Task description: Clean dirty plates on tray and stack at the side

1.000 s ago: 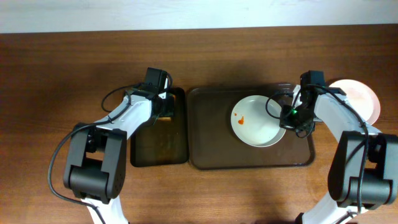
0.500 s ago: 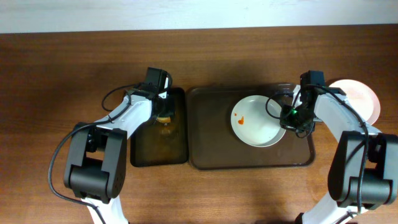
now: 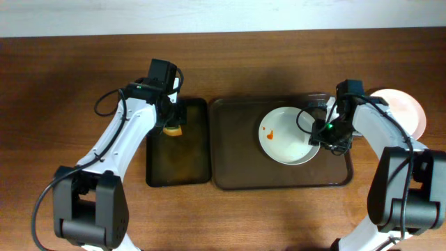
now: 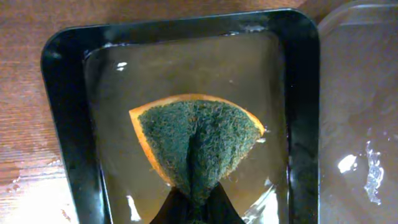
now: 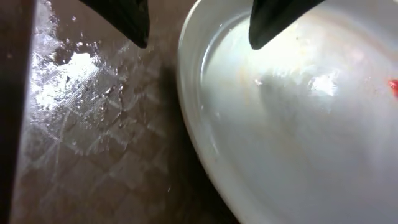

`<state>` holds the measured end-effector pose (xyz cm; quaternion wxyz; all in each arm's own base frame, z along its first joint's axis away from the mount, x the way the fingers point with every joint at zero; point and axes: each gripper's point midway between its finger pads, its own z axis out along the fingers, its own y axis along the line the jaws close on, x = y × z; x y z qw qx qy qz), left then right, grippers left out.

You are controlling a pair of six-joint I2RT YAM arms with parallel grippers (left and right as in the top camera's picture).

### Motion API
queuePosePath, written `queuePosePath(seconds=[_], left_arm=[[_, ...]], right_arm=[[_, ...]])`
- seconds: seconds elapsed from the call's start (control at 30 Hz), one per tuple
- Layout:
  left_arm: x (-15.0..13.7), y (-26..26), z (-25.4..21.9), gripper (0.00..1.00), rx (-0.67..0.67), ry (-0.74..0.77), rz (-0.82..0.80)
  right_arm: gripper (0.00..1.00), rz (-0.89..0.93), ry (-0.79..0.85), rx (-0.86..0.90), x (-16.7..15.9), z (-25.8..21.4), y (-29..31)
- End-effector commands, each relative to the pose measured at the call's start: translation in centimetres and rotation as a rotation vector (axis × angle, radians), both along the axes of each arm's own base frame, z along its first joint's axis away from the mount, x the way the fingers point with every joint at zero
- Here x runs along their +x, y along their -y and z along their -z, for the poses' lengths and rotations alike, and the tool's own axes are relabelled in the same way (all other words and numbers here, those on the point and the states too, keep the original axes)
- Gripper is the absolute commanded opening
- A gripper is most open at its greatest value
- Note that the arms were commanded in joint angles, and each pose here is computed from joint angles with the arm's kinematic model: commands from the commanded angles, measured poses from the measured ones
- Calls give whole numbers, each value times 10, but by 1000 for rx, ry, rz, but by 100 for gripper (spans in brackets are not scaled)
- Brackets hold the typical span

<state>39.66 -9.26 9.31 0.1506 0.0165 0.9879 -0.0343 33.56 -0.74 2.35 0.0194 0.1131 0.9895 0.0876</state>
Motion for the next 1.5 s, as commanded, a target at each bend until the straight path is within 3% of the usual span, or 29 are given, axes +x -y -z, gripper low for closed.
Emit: queuePosePath(seconds=[0.0,0.07,0.33,0.6,0.77,0.87,0.97,1.07,1.2,1.3,1.47], left_arm=[[1,5,-6,0,-26,11,35],[-5,21,-8,0,-121,-16,62],[9,1,-8,0,-16,42,20],[15,2,-29,0,-15,56,26],[4,-1,-27,0,1,-5,25],[22,8,-46,0,-34,75,35],[57,55,-117,0,-124,291,119],[50,132,-157,0,-185,382,261],[25,205,-119,0,-229,286,399],[7,254,-59,0,-247,167,495],[-5,278,-12,0,-264,77,544]], right_arm=[[53,-11,19,7,10,-13,0],[54,-17,21,6,12,-18,0],[58,-106,50,81,14,-25,-14],[61,-106,65,79,21,-34,-12],[62,-105,70,78,23,-36,-12],[66,-102,101,88,30,-38,-12],[66,-74,125,203,32,-46,-18],[66,-21,107,218,27,-46,-2],[66,18,96,217,23,-45,11],[55,19,70,223,15,-38,8],[49,21,50,224,3,-17,5]])
